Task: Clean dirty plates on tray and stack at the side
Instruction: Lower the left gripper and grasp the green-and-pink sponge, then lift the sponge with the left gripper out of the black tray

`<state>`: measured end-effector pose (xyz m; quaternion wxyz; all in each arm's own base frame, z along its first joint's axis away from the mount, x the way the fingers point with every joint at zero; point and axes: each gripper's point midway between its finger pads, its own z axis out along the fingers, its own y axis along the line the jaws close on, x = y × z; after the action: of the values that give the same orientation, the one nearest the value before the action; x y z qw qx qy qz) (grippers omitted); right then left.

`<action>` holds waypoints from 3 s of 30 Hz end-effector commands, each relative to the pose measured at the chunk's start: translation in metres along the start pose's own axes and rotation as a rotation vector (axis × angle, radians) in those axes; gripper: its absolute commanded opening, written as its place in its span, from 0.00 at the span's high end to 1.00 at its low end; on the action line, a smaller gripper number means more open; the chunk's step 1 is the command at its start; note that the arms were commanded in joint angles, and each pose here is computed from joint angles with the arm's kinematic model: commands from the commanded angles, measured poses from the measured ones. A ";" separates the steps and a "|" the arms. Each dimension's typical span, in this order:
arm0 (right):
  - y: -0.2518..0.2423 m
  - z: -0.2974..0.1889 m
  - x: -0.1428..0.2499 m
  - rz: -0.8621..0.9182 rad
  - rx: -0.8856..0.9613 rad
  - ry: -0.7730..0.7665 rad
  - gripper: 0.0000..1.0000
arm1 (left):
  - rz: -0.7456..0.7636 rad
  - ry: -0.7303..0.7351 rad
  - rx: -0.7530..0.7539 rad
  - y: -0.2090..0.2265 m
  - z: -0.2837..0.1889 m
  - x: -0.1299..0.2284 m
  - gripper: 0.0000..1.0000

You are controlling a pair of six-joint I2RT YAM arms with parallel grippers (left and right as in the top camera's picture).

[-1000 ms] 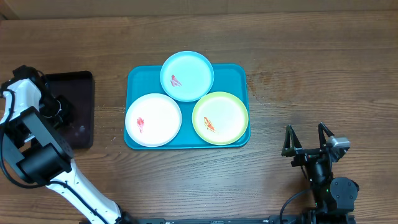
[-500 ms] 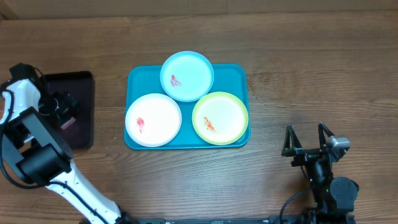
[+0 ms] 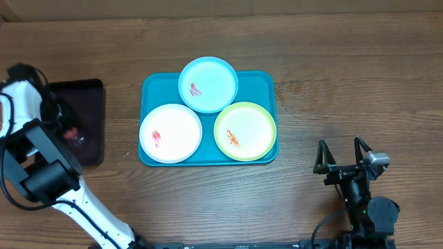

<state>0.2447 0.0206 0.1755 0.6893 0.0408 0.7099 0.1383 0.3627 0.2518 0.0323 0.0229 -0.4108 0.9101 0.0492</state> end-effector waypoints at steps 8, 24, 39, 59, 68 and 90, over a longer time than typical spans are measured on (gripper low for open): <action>-0.004 0.000 0.001 0.003 0.016 -0.007 0.00 | 0.001 -0.166 0.173 -0.022 -0.130 -0.044 0.96; -0.004 0.000 0.001 0.003 0.016 -0.006 0.00 | 0.071 0.079 0.089 -0.037 -0.033 0.022 0.96; -0.004 0.000 0.001 0.003 0.016 -0.006 0.00 | 0.069 0.046 0.034 -0.028 -0.007 0.020 0.28; -0.004 0.000 0.001 0.003 0.016 -0.006 0.00 | -0.026 0.070 0.071 -0.035 0.026 0.036 0.95; -0.004 0.000 0.001 0.003 0.016 -0.006 0.00 | -0.002 -0.021 0.005 -0.024 -0.038 -0.001 0.96; -0.004 0.000 0.001 0.003 0.016 -0.007 0.00 | 0.033 -0.041 0.028 -0.025 -0.091 -0.008 0.96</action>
<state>0.2447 0.0206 0.1756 0.6896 0.0406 0.7097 0.1384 0.4014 0.2247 0.1703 0.0937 -0.4027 0.9104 0.0148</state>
